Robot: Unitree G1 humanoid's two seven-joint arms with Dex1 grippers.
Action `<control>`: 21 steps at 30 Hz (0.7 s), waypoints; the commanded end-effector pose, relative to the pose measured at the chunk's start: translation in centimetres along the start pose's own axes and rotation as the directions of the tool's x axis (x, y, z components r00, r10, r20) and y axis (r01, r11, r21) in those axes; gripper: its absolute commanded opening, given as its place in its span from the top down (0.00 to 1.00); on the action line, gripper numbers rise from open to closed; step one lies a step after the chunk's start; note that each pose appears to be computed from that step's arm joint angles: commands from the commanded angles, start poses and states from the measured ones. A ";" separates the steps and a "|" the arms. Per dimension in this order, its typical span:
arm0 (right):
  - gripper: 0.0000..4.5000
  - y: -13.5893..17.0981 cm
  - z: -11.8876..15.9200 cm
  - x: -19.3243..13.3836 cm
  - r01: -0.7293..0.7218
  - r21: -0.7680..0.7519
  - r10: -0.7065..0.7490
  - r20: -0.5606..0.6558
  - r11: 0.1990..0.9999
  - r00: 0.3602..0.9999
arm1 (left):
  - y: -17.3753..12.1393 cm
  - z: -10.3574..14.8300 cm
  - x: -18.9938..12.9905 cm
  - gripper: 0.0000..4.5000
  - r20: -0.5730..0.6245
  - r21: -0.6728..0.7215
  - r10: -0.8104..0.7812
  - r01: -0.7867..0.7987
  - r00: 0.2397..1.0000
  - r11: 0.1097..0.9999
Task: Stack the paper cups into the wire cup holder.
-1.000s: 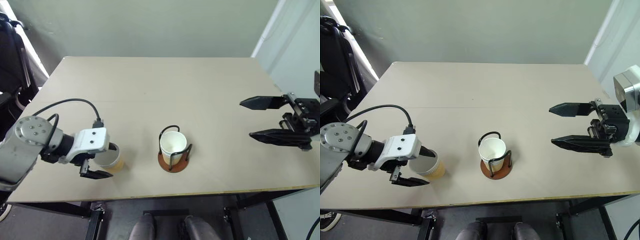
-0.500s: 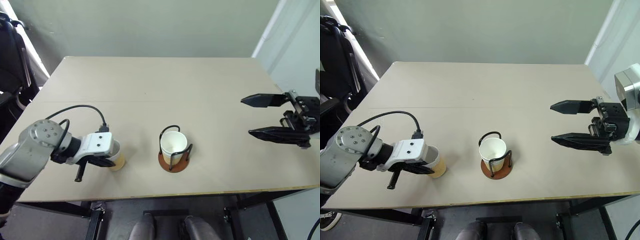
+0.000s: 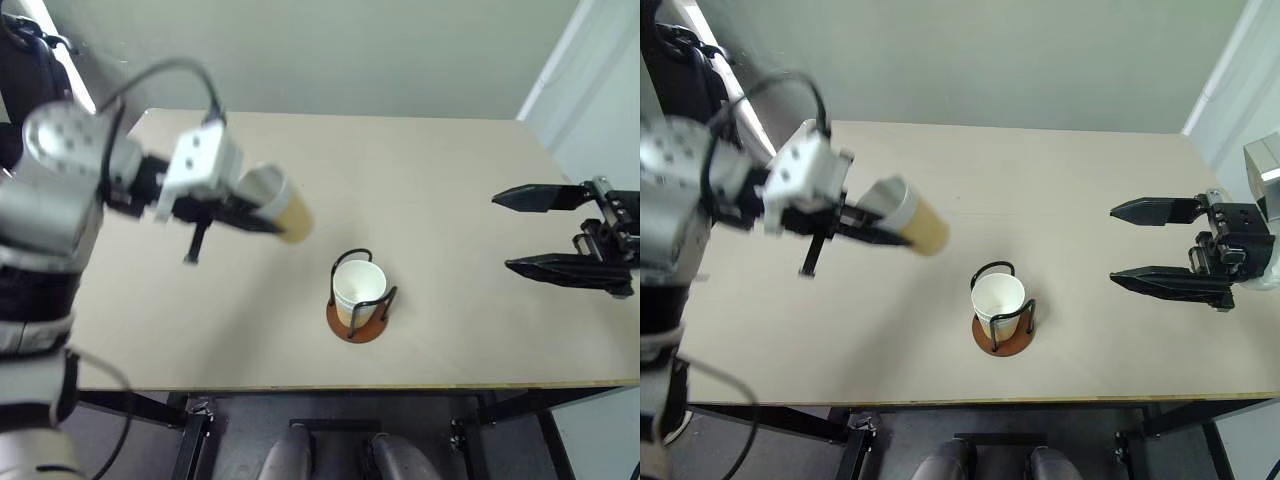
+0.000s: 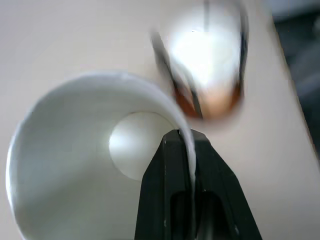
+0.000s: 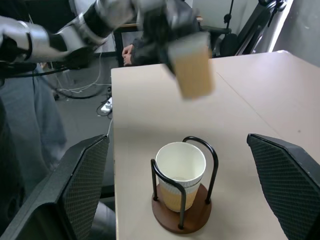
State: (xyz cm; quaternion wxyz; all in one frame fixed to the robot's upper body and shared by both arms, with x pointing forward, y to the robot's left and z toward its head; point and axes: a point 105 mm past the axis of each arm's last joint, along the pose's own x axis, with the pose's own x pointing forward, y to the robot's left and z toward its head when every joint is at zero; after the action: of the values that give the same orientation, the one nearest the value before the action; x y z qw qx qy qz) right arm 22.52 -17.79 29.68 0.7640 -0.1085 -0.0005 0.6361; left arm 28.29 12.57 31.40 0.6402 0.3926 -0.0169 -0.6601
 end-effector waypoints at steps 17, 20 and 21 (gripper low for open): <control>0.00 2.5 1.0 0.2 0.050 -0.052 -0.051 -0.025 0.997 0.998 | -1.7 0.9 7.0 0.99 0.013 0.233 -0.420 0.406 0.907 0.884; 0.00 2.7 0.9 0.3 0.064 -0.050 -0.065 -0.026 0.997 0.998 | -1.7 0.6 7.7 0.99 0.004 0.241 -0.429 0.416 0.903 0.877; 0.00 2.7 0.8 0.4 0.071 -0.050 -0.072 -0.025 0.996 0.997 | -1.5 0.3 7.9 0.99 -0.005 0.236 -0.427 0.417 0.904 0.878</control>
State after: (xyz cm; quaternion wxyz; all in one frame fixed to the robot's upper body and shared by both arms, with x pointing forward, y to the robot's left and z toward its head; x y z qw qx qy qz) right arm 20.53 -17.04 29.15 0.7829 -0.1153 0.0068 0.6113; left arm 28.12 5.98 26.01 0.4502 0.4256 -0.0121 -0.7849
